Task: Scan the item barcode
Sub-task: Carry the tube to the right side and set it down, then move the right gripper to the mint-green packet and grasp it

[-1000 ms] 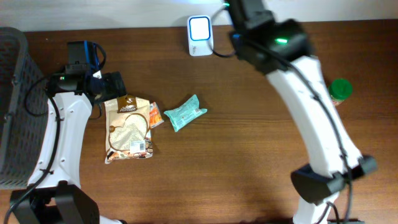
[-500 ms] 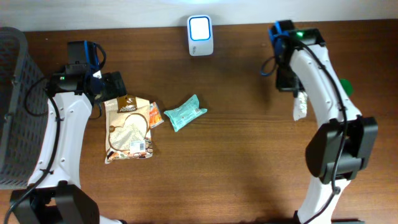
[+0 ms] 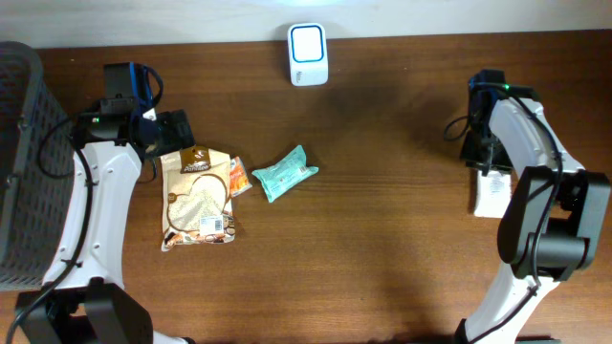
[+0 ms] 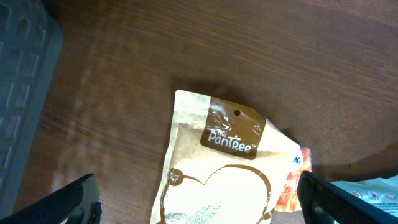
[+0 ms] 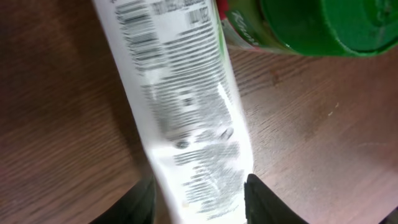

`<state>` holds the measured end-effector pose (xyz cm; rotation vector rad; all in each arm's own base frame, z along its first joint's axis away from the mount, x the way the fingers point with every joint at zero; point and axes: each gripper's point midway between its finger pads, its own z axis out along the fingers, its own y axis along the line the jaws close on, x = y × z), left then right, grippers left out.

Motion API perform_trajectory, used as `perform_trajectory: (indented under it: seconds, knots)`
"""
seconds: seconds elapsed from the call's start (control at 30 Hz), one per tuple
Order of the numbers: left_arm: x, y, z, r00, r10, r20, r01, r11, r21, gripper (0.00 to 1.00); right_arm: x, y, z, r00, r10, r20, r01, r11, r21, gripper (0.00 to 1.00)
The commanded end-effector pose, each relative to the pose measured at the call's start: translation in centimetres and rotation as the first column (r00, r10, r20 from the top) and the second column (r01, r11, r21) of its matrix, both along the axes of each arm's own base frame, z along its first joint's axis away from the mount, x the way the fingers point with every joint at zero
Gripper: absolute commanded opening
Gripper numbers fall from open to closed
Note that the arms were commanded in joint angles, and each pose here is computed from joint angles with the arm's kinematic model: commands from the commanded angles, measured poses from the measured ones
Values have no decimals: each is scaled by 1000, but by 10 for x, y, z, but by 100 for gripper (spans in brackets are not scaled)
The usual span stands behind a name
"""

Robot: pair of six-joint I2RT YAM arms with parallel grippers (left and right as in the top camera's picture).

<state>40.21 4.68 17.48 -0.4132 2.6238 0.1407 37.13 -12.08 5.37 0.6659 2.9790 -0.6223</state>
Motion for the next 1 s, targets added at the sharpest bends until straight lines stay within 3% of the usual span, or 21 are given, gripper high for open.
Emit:
perform_trajectory:
  seconds: [0.0, 0.23, 0.37, 0.7, 0.97]
  knots:
    - [3, 2, 7, 1000, -12, 17, 12, 1000, 17, 99, 16, 8, 26, 996, -16, 86, 11, 998, 58, 43]
    - [3, 2, 7, 1000, -12, 17, 12, 1000, 17, 99, 54, 75, 110, 966, 110, 232, -150, 976, 158, 43]
    - [3, 2, 7, 1000, -12, 17, 12, 1000, 17, 99, 67, 169, 129, 909, 240, 340, -367, 847, 383, 43]
    - [3, 2, 7, 1000, -12, 17, 12, 1000, 17, 99, 48, 337, 71, 785, 502, 362, -618, 598, 511, 43]
    - [3, 2, 7, 1000, -12, 17, 12, 1000, 17, 99, 31, 417, 26, 767, 532, 359, -628, 509, 588, 37]
